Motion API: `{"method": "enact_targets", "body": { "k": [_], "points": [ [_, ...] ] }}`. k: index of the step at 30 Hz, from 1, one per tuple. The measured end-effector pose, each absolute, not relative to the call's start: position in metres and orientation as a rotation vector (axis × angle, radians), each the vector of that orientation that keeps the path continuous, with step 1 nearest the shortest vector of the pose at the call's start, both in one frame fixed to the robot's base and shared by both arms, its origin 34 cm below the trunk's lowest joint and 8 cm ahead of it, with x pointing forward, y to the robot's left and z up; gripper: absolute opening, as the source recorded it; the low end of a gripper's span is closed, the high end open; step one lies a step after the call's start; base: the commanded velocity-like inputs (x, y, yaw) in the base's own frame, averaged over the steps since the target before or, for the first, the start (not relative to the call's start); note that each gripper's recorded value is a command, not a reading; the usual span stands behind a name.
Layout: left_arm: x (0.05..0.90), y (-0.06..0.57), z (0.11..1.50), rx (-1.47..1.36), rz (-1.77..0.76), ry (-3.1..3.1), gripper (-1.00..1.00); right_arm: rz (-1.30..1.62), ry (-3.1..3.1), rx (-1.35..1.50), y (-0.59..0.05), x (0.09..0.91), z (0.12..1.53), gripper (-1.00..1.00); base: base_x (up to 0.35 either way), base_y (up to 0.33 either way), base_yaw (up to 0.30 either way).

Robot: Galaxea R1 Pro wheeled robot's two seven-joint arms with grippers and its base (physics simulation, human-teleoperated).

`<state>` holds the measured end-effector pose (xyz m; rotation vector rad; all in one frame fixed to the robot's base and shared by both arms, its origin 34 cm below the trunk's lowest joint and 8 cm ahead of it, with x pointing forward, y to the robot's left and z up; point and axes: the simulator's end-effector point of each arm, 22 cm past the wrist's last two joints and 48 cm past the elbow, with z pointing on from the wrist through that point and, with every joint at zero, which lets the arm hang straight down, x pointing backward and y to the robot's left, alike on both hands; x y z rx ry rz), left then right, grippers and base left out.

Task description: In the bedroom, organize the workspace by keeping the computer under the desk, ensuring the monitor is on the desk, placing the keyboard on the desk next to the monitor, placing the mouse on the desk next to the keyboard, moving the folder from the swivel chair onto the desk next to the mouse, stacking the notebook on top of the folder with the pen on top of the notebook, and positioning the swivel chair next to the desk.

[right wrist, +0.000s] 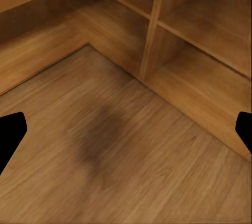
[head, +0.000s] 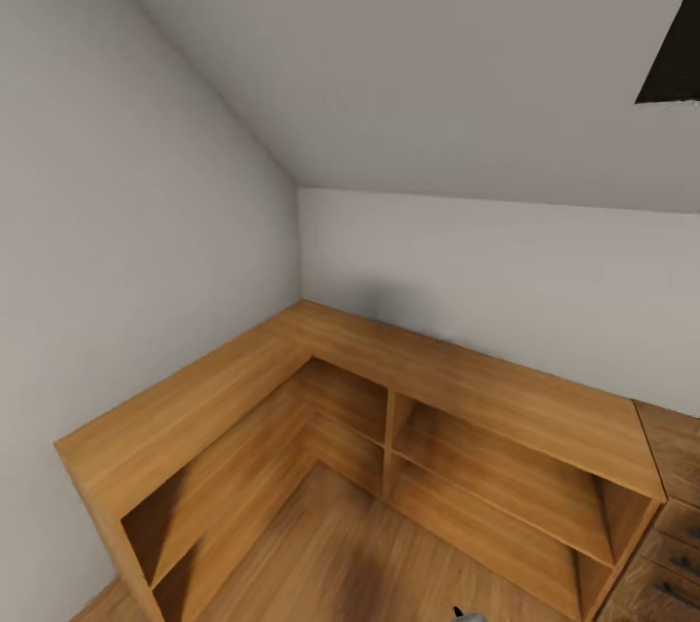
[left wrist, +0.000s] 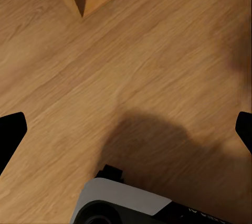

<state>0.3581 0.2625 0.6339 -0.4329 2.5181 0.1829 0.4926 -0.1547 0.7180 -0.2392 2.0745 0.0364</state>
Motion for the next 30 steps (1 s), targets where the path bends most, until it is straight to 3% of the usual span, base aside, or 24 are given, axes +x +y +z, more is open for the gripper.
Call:
{"method": "enact_targets", "body": {
  "k": [18,30],
  "points": [
    [0.358,0.2628,0.6339,-0.436,0.183,2.518,1.0,0.036,2.075,-0.239,-0.1548,0.4925,0.718,1.0,0.314,0.0,-0.3],
    [0.3581,0.263,0.6336,-0.438,0.184,2.518,1.0,0.037,2.075,-0.241,-0.1544,0.4927,0.7178,1.0,0.067,0.0,-0.3]
  ]
}}
